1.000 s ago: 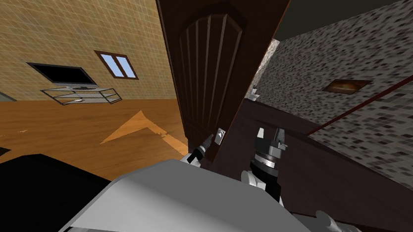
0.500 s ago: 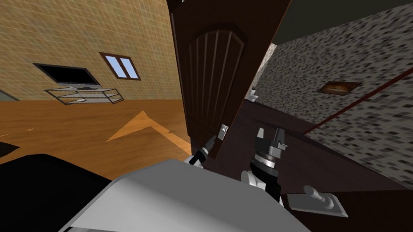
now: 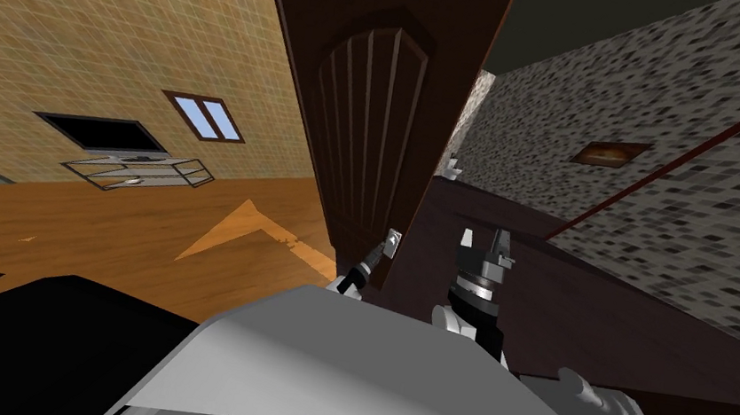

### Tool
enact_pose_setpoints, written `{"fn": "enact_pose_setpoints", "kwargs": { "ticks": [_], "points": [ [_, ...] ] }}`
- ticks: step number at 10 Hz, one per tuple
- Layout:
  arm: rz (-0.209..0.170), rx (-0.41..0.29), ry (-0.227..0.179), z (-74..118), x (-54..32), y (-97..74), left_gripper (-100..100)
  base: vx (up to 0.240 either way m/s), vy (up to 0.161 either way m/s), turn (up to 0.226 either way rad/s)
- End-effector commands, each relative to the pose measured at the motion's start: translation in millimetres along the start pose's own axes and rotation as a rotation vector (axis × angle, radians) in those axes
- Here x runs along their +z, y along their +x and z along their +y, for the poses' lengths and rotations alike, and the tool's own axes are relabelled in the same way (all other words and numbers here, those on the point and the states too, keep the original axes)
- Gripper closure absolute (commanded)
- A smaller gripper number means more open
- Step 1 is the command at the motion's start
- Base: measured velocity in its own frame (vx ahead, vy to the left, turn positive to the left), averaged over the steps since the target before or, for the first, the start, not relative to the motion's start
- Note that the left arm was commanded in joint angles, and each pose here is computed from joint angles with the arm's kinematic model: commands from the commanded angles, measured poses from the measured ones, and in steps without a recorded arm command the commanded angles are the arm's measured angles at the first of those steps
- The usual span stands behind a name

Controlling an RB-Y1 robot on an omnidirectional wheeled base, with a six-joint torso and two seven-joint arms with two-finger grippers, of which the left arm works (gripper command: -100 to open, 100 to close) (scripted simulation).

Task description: Push the door open

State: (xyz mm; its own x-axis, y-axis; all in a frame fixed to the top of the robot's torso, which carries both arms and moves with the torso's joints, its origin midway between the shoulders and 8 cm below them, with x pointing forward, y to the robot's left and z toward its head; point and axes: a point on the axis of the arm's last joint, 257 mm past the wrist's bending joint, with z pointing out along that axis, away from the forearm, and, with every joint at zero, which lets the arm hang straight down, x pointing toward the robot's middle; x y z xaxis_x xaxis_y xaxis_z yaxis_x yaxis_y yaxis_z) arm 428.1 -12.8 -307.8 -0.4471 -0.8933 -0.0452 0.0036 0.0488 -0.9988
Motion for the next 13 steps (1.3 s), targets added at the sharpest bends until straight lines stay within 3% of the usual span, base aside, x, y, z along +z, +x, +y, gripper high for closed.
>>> {"fn": "enact_pose_setpoints", "kwargs": {
  "ticks": [1, 3, 4, 5, 10, 13],
  "points": [
    [-0.004, -0.004, 0.005, -2.1, 3.3, -0.3, -100, 0.214, -0.116, -0.019],
    [-0.012, -0.027, 0.021, -10.4, 11.5, 4.7, -100, 0.201, -0.108, -0.023],
    [-0.010, -0.020, 0.016, -8.5, 9.2, 3.6, -100, 0.078, -0.050, 0.003],
    [-0.010, -0.020, 0.016, -8.5, 9.2, 3.6, 100, -0.008, 0.006, 0.004],
    [-0.010, -0.020, 0.016, -8.5, 9.2, 3.6, 100, -0.016, 0.010, -0.001],
    [0.014, 0.008, -0.006, 3.9, -8.7, 15.8, 100, 0.166, -0.075, 0.224]
  ]
}}
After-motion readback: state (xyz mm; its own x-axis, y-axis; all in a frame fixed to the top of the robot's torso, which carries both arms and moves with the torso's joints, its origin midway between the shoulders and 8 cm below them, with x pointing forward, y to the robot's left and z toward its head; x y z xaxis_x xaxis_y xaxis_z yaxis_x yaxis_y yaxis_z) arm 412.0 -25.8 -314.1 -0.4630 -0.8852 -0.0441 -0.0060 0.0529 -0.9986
